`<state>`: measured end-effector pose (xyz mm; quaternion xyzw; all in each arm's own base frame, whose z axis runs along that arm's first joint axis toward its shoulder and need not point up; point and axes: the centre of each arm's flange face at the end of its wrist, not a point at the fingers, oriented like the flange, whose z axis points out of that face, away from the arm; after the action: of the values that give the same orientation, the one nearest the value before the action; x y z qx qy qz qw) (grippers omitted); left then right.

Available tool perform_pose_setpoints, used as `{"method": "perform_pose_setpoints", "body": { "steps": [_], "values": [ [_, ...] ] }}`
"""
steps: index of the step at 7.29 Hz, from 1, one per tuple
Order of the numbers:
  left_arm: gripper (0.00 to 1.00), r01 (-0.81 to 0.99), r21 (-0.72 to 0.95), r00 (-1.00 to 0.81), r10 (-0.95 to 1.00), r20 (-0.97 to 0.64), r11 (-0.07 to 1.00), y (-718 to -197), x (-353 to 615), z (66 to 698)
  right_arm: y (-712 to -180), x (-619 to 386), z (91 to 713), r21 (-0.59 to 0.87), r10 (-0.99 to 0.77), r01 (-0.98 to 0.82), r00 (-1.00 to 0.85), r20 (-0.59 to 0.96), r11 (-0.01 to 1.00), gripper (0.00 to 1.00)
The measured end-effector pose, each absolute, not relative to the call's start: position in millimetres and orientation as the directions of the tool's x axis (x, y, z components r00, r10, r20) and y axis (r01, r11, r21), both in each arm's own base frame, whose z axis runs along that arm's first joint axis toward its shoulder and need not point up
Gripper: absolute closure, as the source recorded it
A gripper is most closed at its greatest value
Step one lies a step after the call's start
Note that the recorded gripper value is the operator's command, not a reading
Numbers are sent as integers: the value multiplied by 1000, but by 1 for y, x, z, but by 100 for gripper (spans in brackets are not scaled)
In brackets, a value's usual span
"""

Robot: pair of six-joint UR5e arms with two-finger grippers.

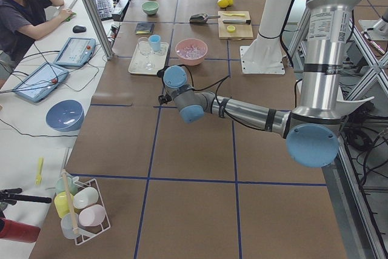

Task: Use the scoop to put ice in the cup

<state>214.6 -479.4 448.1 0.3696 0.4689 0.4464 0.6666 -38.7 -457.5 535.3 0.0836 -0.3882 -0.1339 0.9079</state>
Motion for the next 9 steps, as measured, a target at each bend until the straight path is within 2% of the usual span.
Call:
{"method": "perform_pose_setpoints", "body": {
  "steps": [2, 5, 9],
  "values": [
    [0, -232, 950, 80, 977, -196, 210, -475, 296, 427, -467, -58, 516, 257, -306, 172, 654, 692, 951, 0],
    [0, -136, 990, 93, 995, -34, 47, -458, 395, 423, -472, -82, 496, 244, -286, 157, 646, 708, 957, 0],
    [0, -38, 998, 180, 983, -32, 40, -445, 482, 373, -468, -117, 471, 202, -171, 28, 655, 736, 979, 0]
  ]
}}
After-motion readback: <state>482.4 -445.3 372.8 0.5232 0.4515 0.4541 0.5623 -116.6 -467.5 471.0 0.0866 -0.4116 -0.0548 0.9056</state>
